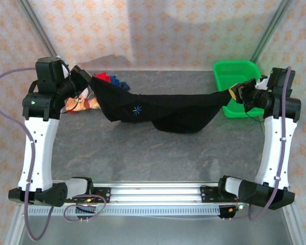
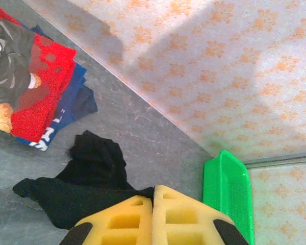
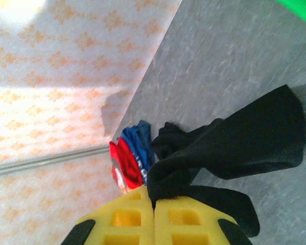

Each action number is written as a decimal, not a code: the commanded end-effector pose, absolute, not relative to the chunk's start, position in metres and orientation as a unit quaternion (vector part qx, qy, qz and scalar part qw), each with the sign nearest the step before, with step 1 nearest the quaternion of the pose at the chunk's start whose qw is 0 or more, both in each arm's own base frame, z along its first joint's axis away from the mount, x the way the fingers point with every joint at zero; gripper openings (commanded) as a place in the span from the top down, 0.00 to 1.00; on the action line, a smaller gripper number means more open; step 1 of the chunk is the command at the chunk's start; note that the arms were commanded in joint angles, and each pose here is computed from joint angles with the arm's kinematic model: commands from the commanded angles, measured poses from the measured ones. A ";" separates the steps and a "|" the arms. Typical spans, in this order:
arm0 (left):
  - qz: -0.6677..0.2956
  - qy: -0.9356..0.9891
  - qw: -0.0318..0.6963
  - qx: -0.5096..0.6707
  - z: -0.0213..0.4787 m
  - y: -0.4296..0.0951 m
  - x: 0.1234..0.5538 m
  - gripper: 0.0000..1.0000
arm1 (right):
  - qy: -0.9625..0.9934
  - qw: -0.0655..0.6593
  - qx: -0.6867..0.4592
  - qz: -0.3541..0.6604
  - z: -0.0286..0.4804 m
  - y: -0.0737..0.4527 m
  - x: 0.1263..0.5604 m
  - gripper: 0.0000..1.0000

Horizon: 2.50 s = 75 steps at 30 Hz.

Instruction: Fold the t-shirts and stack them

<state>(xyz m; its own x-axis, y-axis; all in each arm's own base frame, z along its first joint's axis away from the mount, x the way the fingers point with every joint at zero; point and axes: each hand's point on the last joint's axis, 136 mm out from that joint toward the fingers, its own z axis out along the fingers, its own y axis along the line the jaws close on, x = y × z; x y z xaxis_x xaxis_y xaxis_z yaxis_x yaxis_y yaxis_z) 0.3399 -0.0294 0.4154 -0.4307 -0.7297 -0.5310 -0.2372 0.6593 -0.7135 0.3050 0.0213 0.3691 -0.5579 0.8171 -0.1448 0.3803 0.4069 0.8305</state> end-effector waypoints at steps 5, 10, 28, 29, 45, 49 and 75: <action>-0.314 0.739 0.538 -0.257 0.491 -0.029 0.326 1.00 | 0.741 0.287 0.360 0.488 0.423 0.052 0.265 1.00; -0.307 0.739 0.546 -0.250 0.502 -0.028 0.335 1.00 | 0.738 0.290 0.372 0.482 0.423 0.053 0.250 1.00; -0.339 0.693 0.586 -0.247 0.552 -0.027 0.401 1.00 | 0.694 0.350 0.376 0.505 0.476 0.040 0.276 1.00; -0.342 0.693 0.585 -0.246 0.551 -0.027 0.413 1.00 | 0.689 0.349 0.375 0.512 0.475 0.036 0.292 1.00; -0.461 0.586 0.629 -0.220 0.573 -0.027 0.573 1.00 | 0.607 0.398 0.257 0.638 0.527 -0.004 0.537 1.00; -0.431 0.572 0.663 -0.216 0.595 0.002 0.554 1.00 | 0.594 0.424 0.227 0.645 0.562 -0.007 0.536 1.00; -0.166 0.900 0.228 -0.332 0.136 -0.008 0.317 1.00 | 0.805 0.122 0.456 0.359 0.138 0.014 0.279 0.98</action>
<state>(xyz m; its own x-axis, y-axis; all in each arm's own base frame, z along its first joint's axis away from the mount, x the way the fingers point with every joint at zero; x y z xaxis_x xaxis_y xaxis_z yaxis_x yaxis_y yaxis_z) 0.3478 -0.0257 0.1372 -0.7232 -0.6385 -0.2634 -0.4690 0.7339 -0.4914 0.3168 0.0156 0.1479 -0.5275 0.8226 0.2124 0.6274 0.2086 0.7502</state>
